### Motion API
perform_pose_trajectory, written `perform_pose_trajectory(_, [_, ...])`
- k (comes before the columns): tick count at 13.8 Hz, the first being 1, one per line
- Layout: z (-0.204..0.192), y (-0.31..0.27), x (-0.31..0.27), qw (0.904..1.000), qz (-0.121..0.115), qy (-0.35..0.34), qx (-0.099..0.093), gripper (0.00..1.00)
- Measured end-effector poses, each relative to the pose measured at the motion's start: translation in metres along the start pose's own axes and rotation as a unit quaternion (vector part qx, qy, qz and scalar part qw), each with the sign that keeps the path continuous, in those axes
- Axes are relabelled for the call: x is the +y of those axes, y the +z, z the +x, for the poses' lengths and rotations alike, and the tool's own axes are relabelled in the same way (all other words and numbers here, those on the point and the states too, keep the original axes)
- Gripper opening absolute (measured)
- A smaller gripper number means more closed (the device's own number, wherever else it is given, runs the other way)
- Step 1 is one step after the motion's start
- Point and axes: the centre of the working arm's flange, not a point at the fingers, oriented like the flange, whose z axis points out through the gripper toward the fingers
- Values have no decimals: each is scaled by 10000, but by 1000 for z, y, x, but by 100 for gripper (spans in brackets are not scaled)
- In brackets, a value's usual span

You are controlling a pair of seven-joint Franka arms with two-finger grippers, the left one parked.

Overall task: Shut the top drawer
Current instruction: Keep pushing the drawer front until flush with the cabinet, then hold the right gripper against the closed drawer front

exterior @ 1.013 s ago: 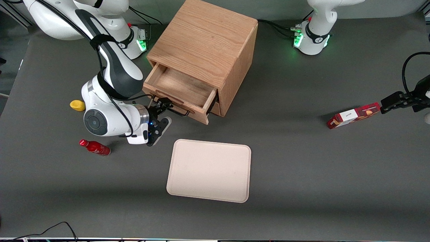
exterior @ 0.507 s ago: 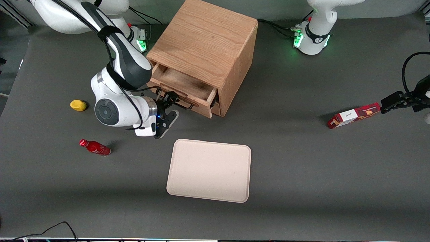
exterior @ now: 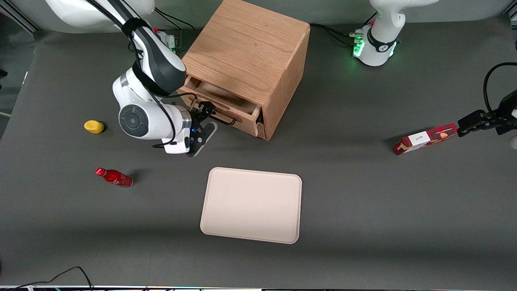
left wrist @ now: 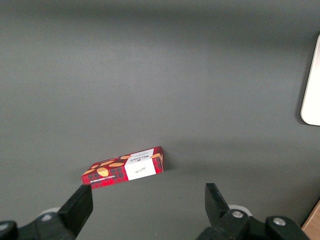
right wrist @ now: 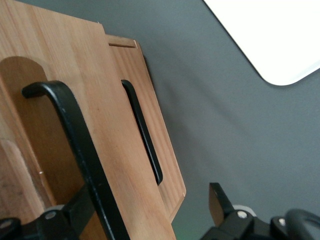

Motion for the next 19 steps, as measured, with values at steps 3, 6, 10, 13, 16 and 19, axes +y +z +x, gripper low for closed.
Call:
perform_pose_trajectory(3, [2,4,-10,10000,9,45,-34,100])
perform_pose_trajectory(6, [2,7,-15,9999,17,80,-58,100])
perform_pose_trajectory(10, [2,13,-17,9999,29,93,-48,100])
perform_pose_trajectory(13, [1,14,-18,9999,41,138,-45,100])
perform_pose_trajectory(16, [-1,16,-23,9998,30,159,-70,100])
perform_pose_trajectory(19, [-4,21,-29,9998,7,161,-118,100])
